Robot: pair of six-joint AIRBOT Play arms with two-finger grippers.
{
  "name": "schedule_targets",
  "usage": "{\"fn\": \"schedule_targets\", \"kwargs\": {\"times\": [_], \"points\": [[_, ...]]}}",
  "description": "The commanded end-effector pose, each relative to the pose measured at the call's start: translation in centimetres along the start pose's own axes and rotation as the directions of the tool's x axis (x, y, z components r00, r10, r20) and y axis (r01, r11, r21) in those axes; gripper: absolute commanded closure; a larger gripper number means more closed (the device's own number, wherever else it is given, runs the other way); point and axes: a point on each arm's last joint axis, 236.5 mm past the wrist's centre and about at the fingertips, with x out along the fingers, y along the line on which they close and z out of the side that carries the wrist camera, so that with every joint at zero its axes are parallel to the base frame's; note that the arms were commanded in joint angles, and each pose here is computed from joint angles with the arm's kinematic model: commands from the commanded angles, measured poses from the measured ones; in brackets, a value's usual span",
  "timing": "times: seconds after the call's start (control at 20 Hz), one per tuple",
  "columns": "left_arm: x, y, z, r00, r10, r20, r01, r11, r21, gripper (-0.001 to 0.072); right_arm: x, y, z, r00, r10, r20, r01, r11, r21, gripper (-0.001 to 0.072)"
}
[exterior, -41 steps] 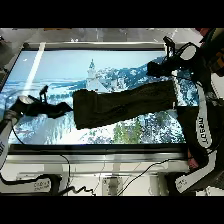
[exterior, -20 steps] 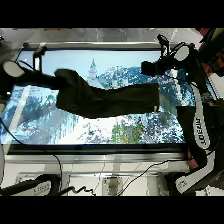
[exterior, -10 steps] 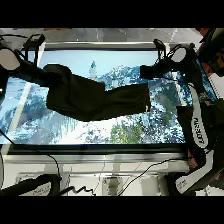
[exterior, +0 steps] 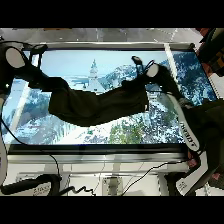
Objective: Fold the clothes and pants, and hang the long-sleeved shirts on hangers.
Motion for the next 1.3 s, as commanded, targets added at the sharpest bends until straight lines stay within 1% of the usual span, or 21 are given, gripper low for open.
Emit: {"fn": "schedule_targets", "kwargs": {"times": [0.0, 0.05, 0.15, 0.25, 0.4, 0.5, 0.6, 0.7, 0.8, 0.9, 1.0, 1.05, 1.15, 1.25], "points": [[-1.7, -5.4, 2.5, 0.97, -0.221, 0.102, 0.219, 0.975, 0.033, 0.0689, 4.8, 5.1, -0.3, 0.998, 0.037, 0.056, -0.036, 0.999, -0.021, 0.068], [-2.2, -6.0, 3.2, 0.959, -0.248, 0.133, 0.243, 0.968, 0.056, 0.0689, 6.4, 6.9, -0.8, 0.997, 0.052, 0.065, -0.052, 0.999, -0.005, 0.068], [-2.5, -6.3, 4.3, 0.949, -0.258, 0.179, 0.252, 0.966, 0.059, 0.0689, 9.8, 11.1, -1.7, 0.99, 0.091, 0.104, -0.095, 0.995, 0.035, 0.068], [-2.7, -6.9, 4.4, 0.941, -0.283, 0.184, 0.276, 0.959, 0.059, 0.0688, 12.4, 15.5, -2.8, 0.978, 0.146, 0.151, -0.159, 0.984, 0.076, 0.068], [-3.2, -8.3, 4.4, 0.921, -0.344, 0.185, 0.339, 0.939, 0.057, 0.0688, 14.3, 19.8, -5.0, 0.968, 0.191, 0.164, -0.201, 0.978, 0.048, 0.068], [-3.1, -8.3, 4.4, 0.92, -0.345, 0.185, 0.34, 0.939, 0.056, 0.0688, 14.4, 19.8, -5.1, 0.97, 0.176, 0.167, -0.18, 0.984, 0.007, 0.068], [-3.0, -8.3, 4.4, 0.921, -0.344, 0.183, 0.34, 0.939, 0.055, 0.0688, 14.1, 17.4, -4.6, 0.98, 0.133, 0.146, -0.136, 0.991, 0.01, 0.0679], [-2.8, -8.9, 4.4, 0.914, -0.364, 0.177, 0.36, 0.931, 0.054, 0.0687, 13.0, 12.5, -3.7, 0.993, 0.055, 0.102, -0.058, 0.998, 0.034, 0.0679], [-2.8, -10.1, 4.7, 0.899, -0.397, 0.183, 0.393, 0.918, 0.062, 0.0688, 10.6, 5.4, -2.5, 0.997, -0.059, 0.053, 0.055, 0.996, 0.073, 0.0679], [-2.8, -11.1, 5.3, 0.889, -0.408, 0.206, 0.402, 0.913, 0.077, 0.0688, 6.9, -2.2, -1.3, 0.987, -0.161, 0.014, 0.157, 0.977, 0.142, 0.0679], [-3.0, -11.6, 5.9, 0.88, -0.413, 0.233, 0.406, 0.91, 0.081, 0.0688, 2.3, -8.8, -0.6, 0.976, -0.218, -0.014, 0.217, 0.961, 0.171, 0.068], [-3.1, -11.8, 6.4, 0.873, -0.416, 0.255, 0.414, 0.908, 0.062, 0.0688, 0.2, -11.6, -0.5, 0.971, -0.239, -0.024, 0.24, 0.955, 0.173, 0.068], [-3.5, -12.8, 7.5, 0.853, -0.424, 0.304, 0.433, 0.901, 0.044, 0.0688, -4.1, -16.6, -1.1, 0.961, -0.273, -0.048, 0.277, 0.942, 0.19, 0.0679], [-3.1, -14.8, 7.9, 0.835, -0.448, 0.319, 0.45, 0.89, 0.071, 0.0688, -7.3, -20.4, -2.2, 0.953, -0.292, -0.075, 0.302, 0.925, 0.231, 0.0679]]}}
